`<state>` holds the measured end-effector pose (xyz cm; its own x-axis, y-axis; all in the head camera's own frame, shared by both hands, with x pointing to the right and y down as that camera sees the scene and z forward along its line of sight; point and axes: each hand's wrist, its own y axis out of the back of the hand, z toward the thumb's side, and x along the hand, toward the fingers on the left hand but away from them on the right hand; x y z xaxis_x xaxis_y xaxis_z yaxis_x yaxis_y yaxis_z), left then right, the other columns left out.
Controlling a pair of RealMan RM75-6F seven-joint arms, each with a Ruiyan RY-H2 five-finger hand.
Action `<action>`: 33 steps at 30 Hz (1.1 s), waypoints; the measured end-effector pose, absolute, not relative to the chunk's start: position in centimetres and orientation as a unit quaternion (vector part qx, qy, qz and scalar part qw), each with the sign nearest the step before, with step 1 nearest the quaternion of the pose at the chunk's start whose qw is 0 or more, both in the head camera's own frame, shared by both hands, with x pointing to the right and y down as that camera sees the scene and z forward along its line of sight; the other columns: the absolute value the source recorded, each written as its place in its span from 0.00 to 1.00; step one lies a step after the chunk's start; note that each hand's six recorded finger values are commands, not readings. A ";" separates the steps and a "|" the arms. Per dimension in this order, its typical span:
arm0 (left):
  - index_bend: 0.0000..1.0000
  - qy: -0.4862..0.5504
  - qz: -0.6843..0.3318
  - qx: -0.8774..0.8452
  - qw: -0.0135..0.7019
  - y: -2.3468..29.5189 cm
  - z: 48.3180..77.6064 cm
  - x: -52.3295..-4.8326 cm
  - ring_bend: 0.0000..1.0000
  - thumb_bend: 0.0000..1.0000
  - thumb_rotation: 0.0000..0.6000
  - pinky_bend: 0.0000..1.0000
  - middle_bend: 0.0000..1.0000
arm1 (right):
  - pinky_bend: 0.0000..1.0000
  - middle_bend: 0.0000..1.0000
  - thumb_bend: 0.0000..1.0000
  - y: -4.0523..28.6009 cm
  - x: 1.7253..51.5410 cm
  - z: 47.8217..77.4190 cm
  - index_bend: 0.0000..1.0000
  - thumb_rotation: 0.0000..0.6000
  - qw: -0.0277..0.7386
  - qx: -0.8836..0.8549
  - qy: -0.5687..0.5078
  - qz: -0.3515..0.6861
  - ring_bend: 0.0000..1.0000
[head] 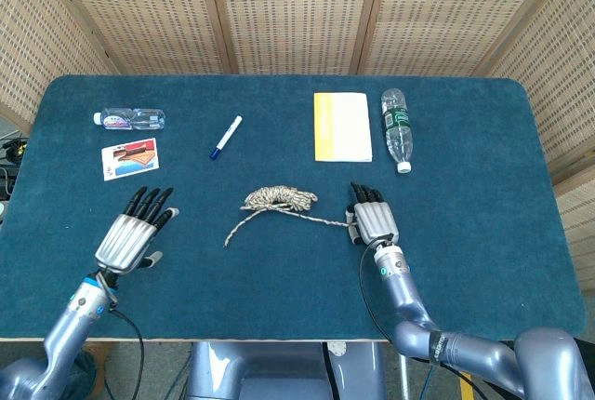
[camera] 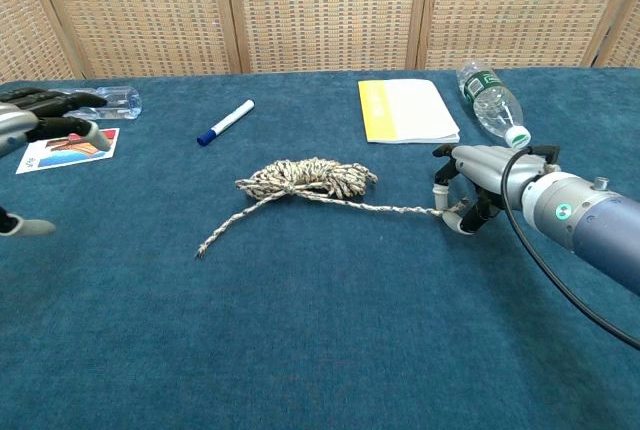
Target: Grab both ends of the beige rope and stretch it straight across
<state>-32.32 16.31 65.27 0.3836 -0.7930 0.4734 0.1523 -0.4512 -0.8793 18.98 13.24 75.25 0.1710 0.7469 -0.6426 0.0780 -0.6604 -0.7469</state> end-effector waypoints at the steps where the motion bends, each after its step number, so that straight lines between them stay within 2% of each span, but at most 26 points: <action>1: 0.30 0.232 -0.503 -0.689 0.467 16.2 65.6 -31.8 0.00 0.23 1.00 0.00 0.00 | 0.09 0.00 0.47 13.2 19.0 75.2 0.63 1.00 0.291 -0.708 -0.292 0.574 0.00; 9: 0.38 0.239 -0.504 -0.727 0.400 15.4 68.1 -28.2 0.00 0.24 1.00 0.00 0.00 | 0.09 0.00 0.47 13.2 18.9 75.2 0.63 1.00 0.289 -0.710 -0.294 0.570 0.00; 19: 0.41 0.267 -0.498 -0.750 0.345 14.3 71.0 -23.8 0.00 0.24 1.00 0.00 0.00 | 0.09 0.00 0.47 13.1 19.0 75.0 0.64 1.00 0.286 -0.711 -0.298 0.569 0.00; 33: 0.44 0.282 -0.517 -0.755 0.288 14.6 73.7 -21.8 0.00 0.24 1.00 0.00 0.00 | 0.09 0.00 0.47 13.0 19.5 75.0 0.64 1.00 0.279 -0.709 -0.303 0.573 0.00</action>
<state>-21.77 14.64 73.73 0.3052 -0.7245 0.6180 -0.1282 -0.6743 -0.7272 19.52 12.99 75.00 0.1599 0.7489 -0.6431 0.1091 -0.6609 -0.7425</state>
